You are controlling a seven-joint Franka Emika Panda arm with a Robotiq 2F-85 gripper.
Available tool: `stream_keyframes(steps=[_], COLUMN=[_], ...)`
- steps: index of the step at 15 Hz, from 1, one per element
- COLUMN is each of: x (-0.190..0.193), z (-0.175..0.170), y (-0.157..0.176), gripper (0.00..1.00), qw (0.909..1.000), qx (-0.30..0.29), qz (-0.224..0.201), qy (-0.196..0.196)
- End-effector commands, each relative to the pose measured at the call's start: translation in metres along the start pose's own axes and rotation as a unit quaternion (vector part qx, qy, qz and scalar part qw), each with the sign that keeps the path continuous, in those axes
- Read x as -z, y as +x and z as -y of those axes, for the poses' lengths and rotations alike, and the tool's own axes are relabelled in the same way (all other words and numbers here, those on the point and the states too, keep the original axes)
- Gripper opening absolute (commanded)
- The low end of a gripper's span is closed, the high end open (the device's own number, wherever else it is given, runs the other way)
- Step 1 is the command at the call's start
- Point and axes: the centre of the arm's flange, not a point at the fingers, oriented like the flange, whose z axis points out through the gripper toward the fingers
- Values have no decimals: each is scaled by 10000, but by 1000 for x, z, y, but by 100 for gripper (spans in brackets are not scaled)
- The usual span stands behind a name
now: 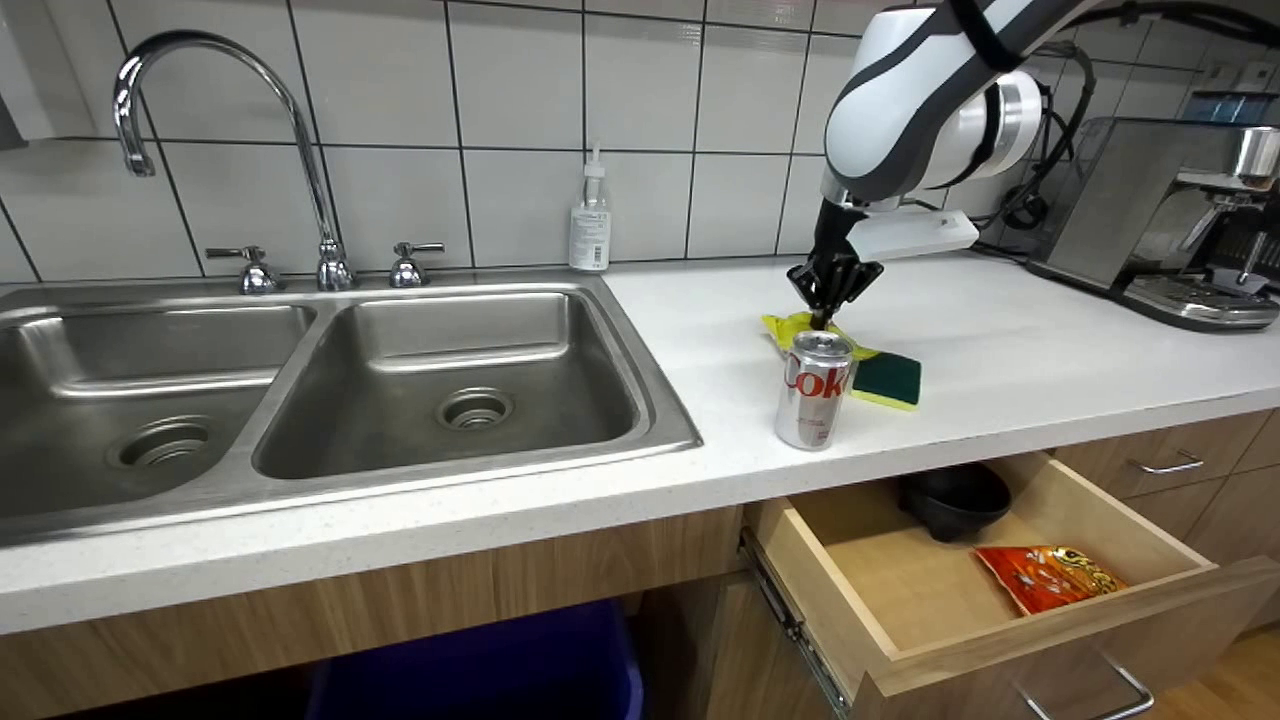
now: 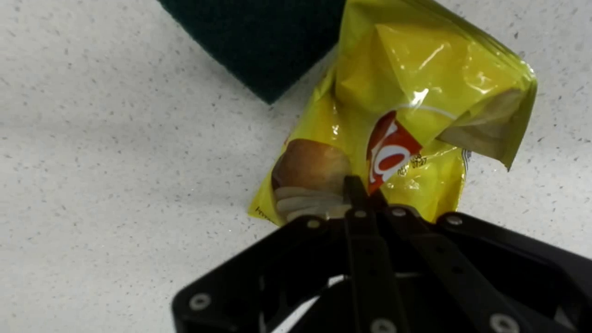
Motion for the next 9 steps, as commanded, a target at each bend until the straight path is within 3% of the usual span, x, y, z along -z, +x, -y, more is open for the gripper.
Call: stream_keyframes(steps=[1, 9], x=[11, 44], z=[0, -5], y=[7, 14], gripper=[0, 0], qw=[9999, 9995], qx=[37, 15], qz=[4, -308], qy=[-103, -114])
